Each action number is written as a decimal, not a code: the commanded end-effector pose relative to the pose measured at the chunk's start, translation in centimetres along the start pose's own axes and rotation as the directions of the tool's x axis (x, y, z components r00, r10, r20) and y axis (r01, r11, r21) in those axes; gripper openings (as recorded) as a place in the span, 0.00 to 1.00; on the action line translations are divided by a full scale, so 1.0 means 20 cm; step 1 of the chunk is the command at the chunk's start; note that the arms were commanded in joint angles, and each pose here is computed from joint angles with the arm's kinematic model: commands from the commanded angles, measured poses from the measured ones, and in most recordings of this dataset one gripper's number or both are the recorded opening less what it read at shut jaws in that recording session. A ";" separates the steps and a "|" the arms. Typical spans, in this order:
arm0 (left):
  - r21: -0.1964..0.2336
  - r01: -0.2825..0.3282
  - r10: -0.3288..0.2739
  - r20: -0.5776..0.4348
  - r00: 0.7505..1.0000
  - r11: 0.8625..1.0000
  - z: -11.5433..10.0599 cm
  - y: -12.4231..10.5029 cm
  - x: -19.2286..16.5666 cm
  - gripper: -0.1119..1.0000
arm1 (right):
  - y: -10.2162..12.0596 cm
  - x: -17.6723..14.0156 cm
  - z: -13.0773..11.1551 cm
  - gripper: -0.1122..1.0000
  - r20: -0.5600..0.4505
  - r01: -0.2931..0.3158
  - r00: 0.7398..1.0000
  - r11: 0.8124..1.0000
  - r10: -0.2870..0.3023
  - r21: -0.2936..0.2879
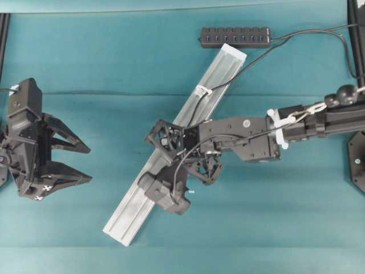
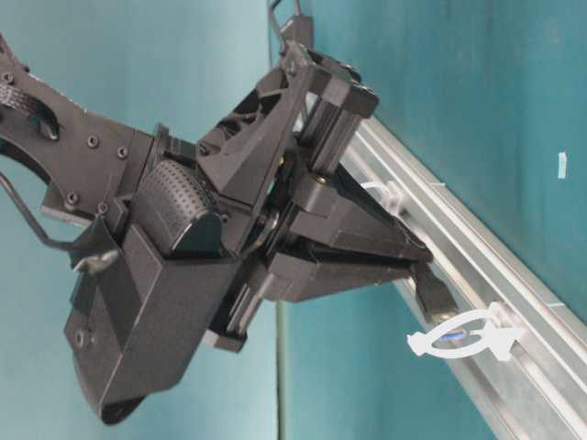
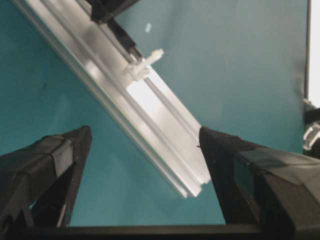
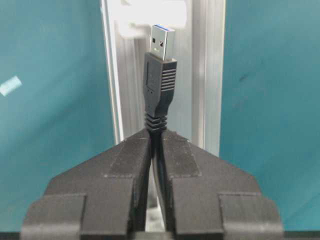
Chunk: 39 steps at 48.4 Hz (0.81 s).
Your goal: Pass the USB cable through three rings with both arms.
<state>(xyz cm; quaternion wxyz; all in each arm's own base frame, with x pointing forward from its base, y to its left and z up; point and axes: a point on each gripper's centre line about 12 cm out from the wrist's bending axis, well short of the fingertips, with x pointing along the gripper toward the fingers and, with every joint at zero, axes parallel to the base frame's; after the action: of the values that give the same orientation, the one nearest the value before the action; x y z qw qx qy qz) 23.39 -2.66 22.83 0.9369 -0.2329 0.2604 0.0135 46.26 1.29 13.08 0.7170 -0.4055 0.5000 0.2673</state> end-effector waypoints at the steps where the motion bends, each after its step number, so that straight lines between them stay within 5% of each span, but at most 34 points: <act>1: 0.006 0.010 -0.010 0.012 1.000 1.000 0.02 -0.02 0.00 0.94 | 0.01 0.00 0.04 0.17 0.007 0.002 1.000 1.000 -0.001 -0.026; 12: 0.005 0.010 -0.010 0.012 1.000 1.000 0.02 -0.01 0.00 0.94 | 0.00 0.01 0.10 0.17 0.033 0.008 0.999 1.000 -0.007 -0.024; 31: -0.001 0.023 -0.023 0.031 0.999 1.000 0.02 -0.02 0.05 0.94 | -0.01 -0.01 0.21 0.17 0.129 -0.046 0.991 0.995 0.034 0.087; 39: -0.067 0.043 -0.040 0.051 0.998 0.997 0.01 -0.01 0.12 0.94 | -0.01 -0.02 0.23 0.17 0.169 -0.076 0.984 0.985 0.049 0.157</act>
<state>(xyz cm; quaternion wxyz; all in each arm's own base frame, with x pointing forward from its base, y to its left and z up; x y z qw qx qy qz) 25.01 -2.89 21.71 0.9337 -0.2602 0.2456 0.0142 48.33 4.67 14.02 0.7674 -0.3241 0.4750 0.2837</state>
